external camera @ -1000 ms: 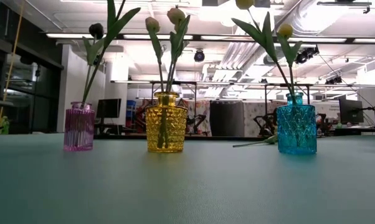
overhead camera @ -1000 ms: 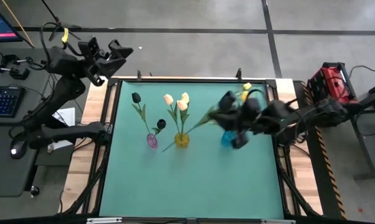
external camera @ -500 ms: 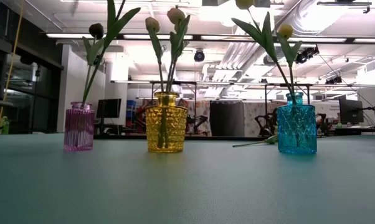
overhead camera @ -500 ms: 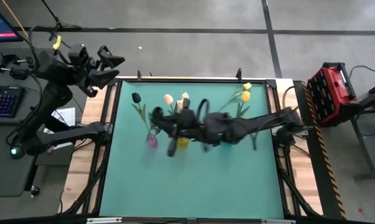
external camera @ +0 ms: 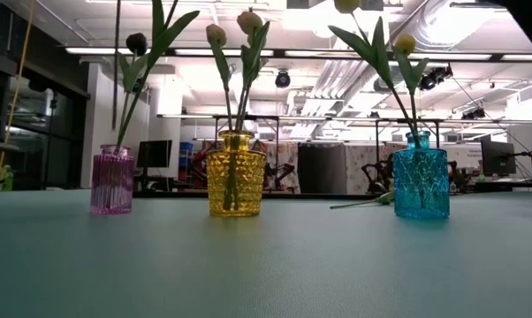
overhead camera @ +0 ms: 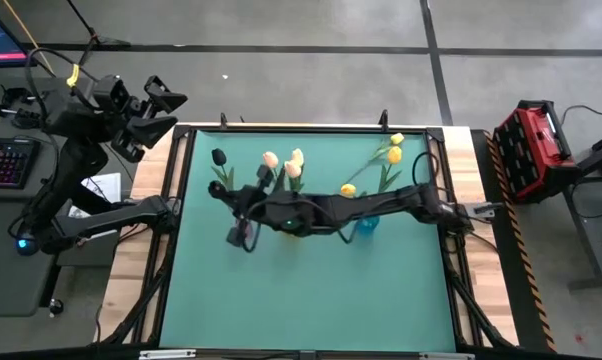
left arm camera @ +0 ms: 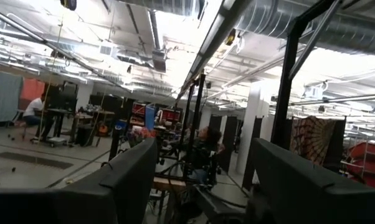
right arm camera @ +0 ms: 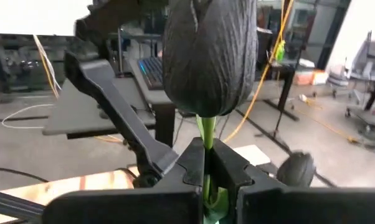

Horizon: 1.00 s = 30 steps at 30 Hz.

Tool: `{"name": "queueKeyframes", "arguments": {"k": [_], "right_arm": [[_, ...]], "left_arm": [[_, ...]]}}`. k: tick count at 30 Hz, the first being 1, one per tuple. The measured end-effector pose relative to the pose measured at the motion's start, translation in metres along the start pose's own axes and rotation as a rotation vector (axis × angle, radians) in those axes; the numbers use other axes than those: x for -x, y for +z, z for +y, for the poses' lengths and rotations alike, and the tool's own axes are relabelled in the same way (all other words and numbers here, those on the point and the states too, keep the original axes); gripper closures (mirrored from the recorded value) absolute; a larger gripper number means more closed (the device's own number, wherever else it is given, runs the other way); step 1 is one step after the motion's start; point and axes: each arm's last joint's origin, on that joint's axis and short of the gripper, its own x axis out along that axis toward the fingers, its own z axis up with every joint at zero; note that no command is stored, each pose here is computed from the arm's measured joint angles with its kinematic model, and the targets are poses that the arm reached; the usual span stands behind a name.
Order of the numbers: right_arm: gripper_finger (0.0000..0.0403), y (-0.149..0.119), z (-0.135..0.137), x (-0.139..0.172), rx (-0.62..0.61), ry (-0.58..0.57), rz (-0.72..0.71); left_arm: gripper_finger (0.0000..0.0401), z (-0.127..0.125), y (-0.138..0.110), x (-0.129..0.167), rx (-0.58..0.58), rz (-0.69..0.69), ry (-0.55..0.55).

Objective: Sort flowers into vase by color
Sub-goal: Put the black flower into the purple vase

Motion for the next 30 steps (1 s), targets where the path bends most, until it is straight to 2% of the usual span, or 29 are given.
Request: {"name": "queueKeyframes", "arguments": {"k": [8,17,24,27,30], "right_arm": [[0.0403,-0.018,-0.011,-0.008,-0.072,-0.027,0.131],[0.0403,-0.018,-0.01,-0.008,-0.153,0.019,0.139],[0.0399,-0.017,-0.014,-0.01,-0.22,-0.003,0.139],[0.0374,-0.018,-0.02,-0.013,-0.277,-0.014,0.14],[0.0318,-0.019,-0.025,-0.015,-0.308,-0.009,0.16]], "left_arm": [[0.0149,-0.001,0.001,0.001,-0.004,-0.006,-0.001],[0.0149,-0.001,0.001,0.001,-0.005,-0.006,0.001],[0.0149,-0.001,0.002,0.001,-0.013,-0.017,0.0],[0.0149,-0.001,0.002,0.001,-0.012,-0.017,0.001],[0.0149,-0.001,0.002,0.001,-0.01,-0.017,0.001]]}}
